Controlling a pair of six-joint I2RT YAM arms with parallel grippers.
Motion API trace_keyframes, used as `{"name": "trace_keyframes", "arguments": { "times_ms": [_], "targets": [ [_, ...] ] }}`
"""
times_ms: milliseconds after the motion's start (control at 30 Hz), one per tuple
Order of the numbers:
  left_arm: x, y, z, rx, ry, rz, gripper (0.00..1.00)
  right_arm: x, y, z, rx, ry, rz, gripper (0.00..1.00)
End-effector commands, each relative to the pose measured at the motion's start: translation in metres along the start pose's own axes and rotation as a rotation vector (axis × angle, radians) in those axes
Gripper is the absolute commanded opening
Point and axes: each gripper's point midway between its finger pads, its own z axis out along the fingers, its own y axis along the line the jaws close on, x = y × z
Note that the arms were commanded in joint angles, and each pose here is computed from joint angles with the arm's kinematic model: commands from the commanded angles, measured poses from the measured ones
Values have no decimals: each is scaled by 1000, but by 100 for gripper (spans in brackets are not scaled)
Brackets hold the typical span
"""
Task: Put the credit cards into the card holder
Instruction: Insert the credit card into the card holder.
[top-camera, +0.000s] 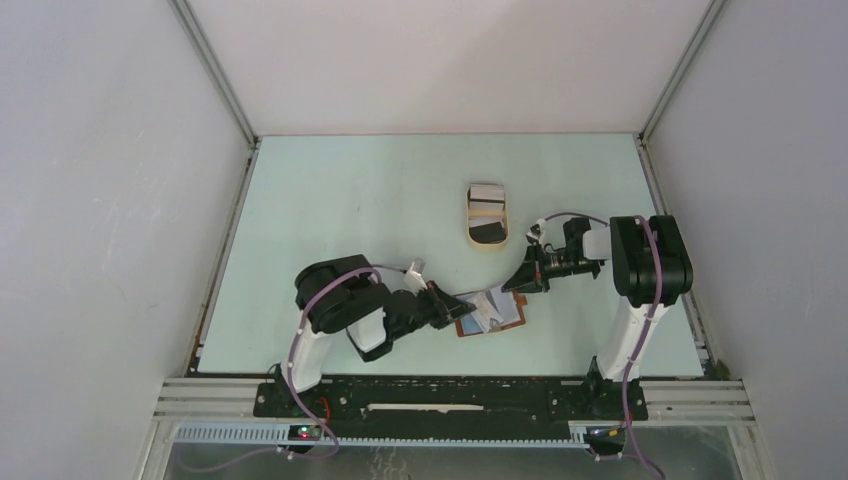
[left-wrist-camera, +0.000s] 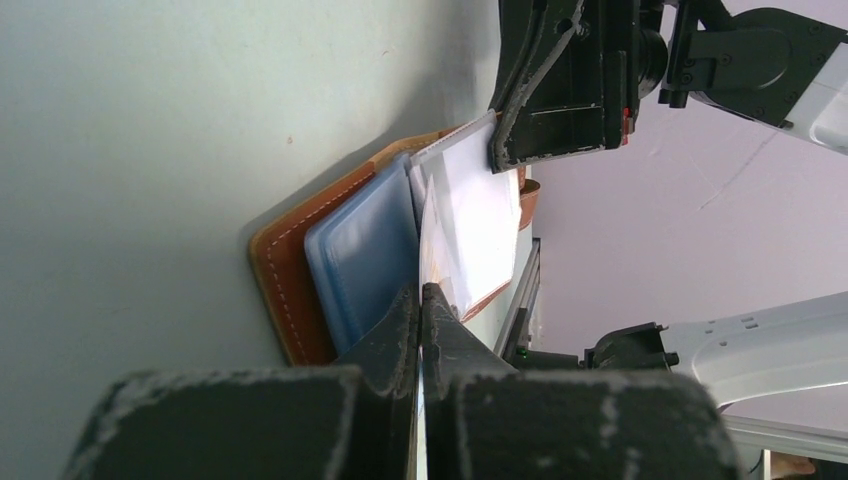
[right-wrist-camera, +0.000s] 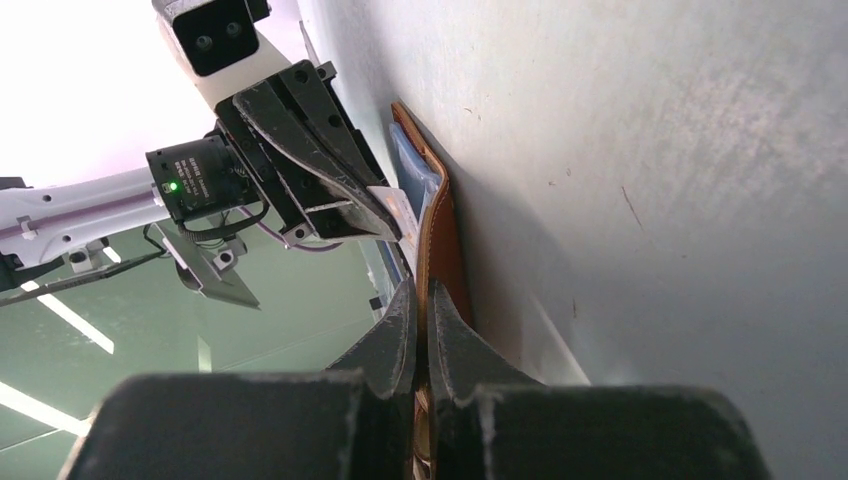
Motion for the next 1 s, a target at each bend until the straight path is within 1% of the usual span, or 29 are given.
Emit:
{"name": "trace_keyframes", "arguments": {
  "times_ms": [0, 500, 967],
  "targets": [
    [1, -18, 8, 79, 9, 23, 0, 4, 10, -1, -67, 14, 49, 7],
    [9, -17, 7, 67, 61, -99, 0, 5, 12, -1, -76, 16, 40, 8],
    [12, -23, 14, 96, 105, -117, 0, 6, 12, 2, -72, 27, 40, 8]
  ]
}}
